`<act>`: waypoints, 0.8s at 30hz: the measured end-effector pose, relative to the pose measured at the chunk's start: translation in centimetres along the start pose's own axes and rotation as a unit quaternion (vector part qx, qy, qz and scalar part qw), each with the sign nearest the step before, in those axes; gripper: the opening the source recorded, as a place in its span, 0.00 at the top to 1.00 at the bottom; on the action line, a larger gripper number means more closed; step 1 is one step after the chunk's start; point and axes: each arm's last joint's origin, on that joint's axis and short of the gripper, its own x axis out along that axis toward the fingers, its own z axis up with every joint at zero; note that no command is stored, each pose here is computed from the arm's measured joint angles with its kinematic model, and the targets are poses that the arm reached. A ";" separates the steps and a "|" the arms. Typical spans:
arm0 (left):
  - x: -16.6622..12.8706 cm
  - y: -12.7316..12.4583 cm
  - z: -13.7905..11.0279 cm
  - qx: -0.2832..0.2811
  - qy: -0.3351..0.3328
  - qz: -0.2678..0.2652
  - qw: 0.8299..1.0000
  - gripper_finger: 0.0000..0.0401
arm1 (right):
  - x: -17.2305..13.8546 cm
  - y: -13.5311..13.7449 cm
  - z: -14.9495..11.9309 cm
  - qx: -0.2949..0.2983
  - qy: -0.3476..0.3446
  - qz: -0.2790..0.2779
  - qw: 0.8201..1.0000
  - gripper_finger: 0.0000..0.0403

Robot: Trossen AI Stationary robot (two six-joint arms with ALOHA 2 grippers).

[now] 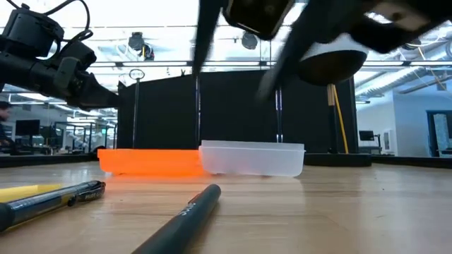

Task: Pick & place school supplies into a supply box
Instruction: Put the right black pen into the orange box

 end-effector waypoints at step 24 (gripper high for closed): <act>0.0 0.0 0.0 0.013 0.000 0.006 1.000 0.89 | 6.0 0.0 0.9 -0.014 0.061 -0.020 0.998 0.66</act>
